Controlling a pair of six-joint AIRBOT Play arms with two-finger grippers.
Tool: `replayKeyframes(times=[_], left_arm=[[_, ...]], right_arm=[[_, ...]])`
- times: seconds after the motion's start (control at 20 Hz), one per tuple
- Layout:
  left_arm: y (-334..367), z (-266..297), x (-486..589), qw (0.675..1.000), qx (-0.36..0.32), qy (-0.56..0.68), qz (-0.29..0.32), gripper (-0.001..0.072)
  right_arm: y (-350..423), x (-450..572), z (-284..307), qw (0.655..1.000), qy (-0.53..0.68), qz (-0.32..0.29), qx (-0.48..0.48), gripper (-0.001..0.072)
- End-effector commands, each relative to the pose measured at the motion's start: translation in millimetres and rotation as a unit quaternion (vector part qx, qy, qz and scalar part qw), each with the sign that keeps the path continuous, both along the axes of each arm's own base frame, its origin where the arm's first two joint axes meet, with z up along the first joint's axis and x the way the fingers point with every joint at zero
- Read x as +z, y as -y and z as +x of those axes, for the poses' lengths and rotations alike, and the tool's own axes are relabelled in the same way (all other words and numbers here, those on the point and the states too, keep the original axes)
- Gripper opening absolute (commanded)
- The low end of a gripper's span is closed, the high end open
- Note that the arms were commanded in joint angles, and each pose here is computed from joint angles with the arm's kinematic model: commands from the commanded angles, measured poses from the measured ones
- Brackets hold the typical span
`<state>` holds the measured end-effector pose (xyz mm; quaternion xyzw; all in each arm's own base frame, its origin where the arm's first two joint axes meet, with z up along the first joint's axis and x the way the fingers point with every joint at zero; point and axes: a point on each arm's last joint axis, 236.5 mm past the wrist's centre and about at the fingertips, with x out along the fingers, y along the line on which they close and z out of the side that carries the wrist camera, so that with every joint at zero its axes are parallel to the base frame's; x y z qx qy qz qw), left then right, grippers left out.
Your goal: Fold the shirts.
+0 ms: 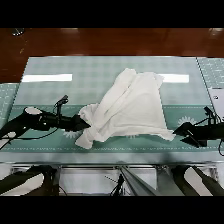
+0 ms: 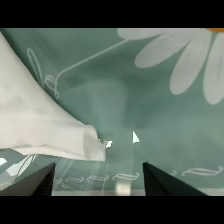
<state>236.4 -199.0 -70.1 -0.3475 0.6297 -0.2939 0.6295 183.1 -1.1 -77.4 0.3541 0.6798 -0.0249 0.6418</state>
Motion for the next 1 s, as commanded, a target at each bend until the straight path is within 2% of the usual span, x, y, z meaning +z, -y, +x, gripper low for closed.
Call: replayKeyframes(times=[0.0,0.35,0.4,0.45,0.5,0.55,0.6,0.7,0.8,0.95], left_arm=[[2.3,3.7,2.3,1.000,-0.003,0.009,-0.002,0.0032],[2.5,4.1,2.7,1.000,-0.002,0.009,-0.003,0.0032],[1.8,4.9,2.2,1.000,-0.002,0.011,-0.001,0.0033],[-0.8,7.3,2.3,1.000,0.000,0.016,-0.001,0.0033],[-5.2,10.9,2.7,1.000,0.009,0.016,-0.002,0.0033],[-9.9,14.4,5.1,1.000,0.017,0.015,-0.006,0.0032],[-15.0,19.2,11.4,0.999,0.023,0.017,-0.014,0.0032],[-18.1,30.9,47.2,0.997,-0.006,0.055,-0.048,0.0029],[-16.3,72.0,114.3,0.987,0.002,0.140,-0.074,0.0029],[-20.2,136.8,266.7,0.943,0.044,0.322,-0.078,0.0029]], right_arm=[[-16.2,-0.2,1.8,1.000,0.010,0.029,0.001,0.0624],[-69.1,-20.8,38.7,0.997,0.034,0.045,0.050,0.0623],[-78.0,-22.7,43.6,0.997,0.035,0.051,0.053,0.0602],[-85.1,-23.9,46.1,0.996,0.035,0.054,0.063,0.0513],[-90.6,-24.6,47.1,0.995,0.033,0.053,0.079,0.0337],[-94.8,-22.4,50.0,0.993,0.038,0.053,0.095,0.0082],[-97.0,-15.2,57.6,0.991,0.054,0.052,0.113,0.0027],[-97.5,25.9,92.9,0.982,0.107,0.050,0.144,0.0026],[-92.4,102.4,151.8,0.965,0.206,0.029,0.159,0.0025],[-82.1,284.9,223.8,0.899,0.409,-0.034,0.154,0.0025]])
